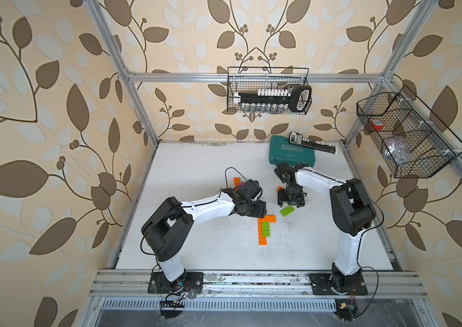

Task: Assemble a small pinwheel with lego
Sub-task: Assemble the lego brick at the center of the board.

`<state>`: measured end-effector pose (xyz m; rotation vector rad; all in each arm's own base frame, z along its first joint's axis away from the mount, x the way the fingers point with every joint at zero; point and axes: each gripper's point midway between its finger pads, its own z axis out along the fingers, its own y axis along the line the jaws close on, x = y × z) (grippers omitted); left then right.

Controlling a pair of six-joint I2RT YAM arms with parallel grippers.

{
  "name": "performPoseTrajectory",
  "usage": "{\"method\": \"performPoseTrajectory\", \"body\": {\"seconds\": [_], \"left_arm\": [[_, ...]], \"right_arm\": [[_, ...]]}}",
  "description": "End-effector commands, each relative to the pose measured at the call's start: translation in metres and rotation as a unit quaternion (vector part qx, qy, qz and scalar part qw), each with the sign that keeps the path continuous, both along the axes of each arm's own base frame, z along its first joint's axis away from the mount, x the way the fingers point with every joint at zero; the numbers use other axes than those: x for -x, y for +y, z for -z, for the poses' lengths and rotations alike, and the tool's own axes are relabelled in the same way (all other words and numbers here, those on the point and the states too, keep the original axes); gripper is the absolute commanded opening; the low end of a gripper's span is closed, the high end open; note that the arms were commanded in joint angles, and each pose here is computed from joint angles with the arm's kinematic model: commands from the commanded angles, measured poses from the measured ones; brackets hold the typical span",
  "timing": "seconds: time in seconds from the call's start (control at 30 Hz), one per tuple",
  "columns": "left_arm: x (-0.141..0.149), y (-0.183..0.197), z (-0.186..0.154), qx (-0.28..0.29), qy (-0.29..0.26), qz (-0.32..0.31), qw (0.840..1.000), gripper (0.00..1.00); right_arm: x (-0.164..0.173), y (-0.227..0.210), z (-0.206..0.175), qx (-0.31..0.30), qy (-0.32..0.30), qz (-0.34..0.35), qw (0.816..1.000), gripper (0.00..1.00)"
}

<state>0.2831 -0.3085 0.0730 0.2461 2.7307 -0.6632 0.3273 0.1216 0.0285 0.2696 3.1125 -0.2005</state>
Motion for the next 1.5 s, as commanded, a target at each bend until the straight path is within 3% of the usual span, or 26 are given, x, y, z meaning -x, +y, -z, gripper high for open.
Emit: {"method": "performPoseTrajectory", "body": {"seconds": [0.0,0.47,0.6,0.8,1.0,1.3,1.47], "left_arm": [[-0.004,0.012,-0.016,0.018,-0.011,-0.013,1.000,0.70],[0.016,0.038,0.004,0.002,0.012,-0.025,1.000,0.70],[0.031,0.027,0.008,-0.005,0.006,-0.008,1.000,0.70],[0.044,-0.006,-0.012,0.006,-0.028,0.032,0.999,0.70],[0.045,-0.034,-0.022,0.004,-0.049,0.060,0.997,0.70],[0.050,-0.045,-0.022,0.003,-0.049,0.070,0.996,0.70],[0.052,-0.042,-0.021,0.000,-0.049,0.069,0.996,0.70]], "right_arm": [[0.012,-0.007,0.005,0.022,0.017,0.006,1.000,0.75],[0.052,-0.015,0.003,0.011,0.030,0.007,0.999,0.71],[0.058,-0.015,0.001,-0.006,0.028,0.007,1.000,0.71],[0.051,0.000,-0.020,-0.060,-0.016,-0.021,0.998,0.72],[0.052,-0.004,-0.015,-0.079,0.005,-0.050,0.996,0.51],[0.052,0.008,0.004,-0.138,0.025,-0.046,0.989,0.55],[0.051,0.007,0.014,-0.131,0.032,-0.039,0.990,0.63]]}}
